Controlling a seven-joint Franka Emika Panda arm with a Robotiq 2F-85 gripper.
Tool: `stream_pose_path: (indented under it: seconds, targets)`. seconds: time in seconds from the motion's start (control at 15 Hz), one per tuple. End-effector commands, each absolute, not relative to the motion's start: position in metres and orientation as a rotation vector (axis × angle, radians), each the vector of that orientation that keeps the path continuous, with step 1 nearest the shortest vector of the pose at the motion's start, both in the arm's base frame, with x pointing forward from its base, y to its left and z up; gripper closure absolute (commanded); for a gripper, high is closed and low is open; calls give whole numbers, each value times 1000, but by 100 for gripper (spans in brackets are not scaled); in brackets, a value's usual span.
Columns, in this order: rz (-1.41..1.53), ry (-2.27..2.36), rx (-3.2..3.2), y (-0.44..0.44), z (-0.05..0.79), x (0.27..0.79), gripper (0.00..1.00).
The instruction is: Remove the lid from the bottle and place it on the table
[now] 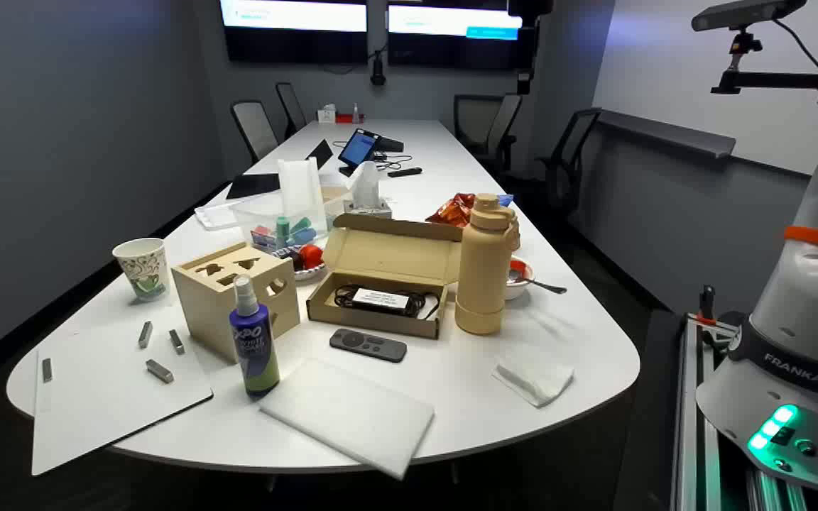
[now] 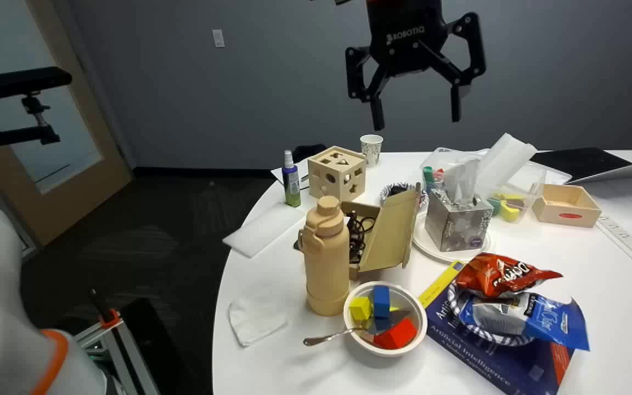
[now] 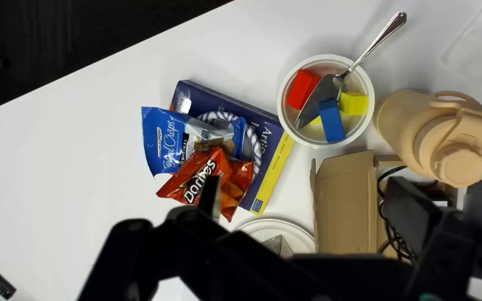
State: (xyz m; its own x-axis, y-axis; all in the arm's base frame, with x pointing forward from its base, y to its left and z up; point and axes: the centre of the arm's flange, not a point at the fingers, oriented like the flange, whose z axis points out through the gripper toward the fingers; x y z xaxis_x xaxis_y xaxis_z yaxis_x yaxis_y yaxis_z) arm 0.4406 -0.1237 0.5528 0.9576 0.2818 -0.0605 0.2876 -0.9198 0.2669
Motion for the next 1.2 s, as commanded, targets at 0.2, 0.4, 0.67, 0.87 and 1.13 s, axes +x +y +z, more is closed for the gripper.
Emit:
stream_pose_path:
  seconds: [0.2, 0.4, 0.67, 0.87, 1.13]
  targets:
    - [-30, 420, 2834, -124, 553, 441, 0]
    - [-55, 405, 2835, -111, 552, 448, 0]
    - [-70, 358, 2844, -61, 549, 462, 0]
    - [-29, 363, 2845, -7, 546, 475, 0]
    - [16, 355, 2913, 68, 525, 503, 0]
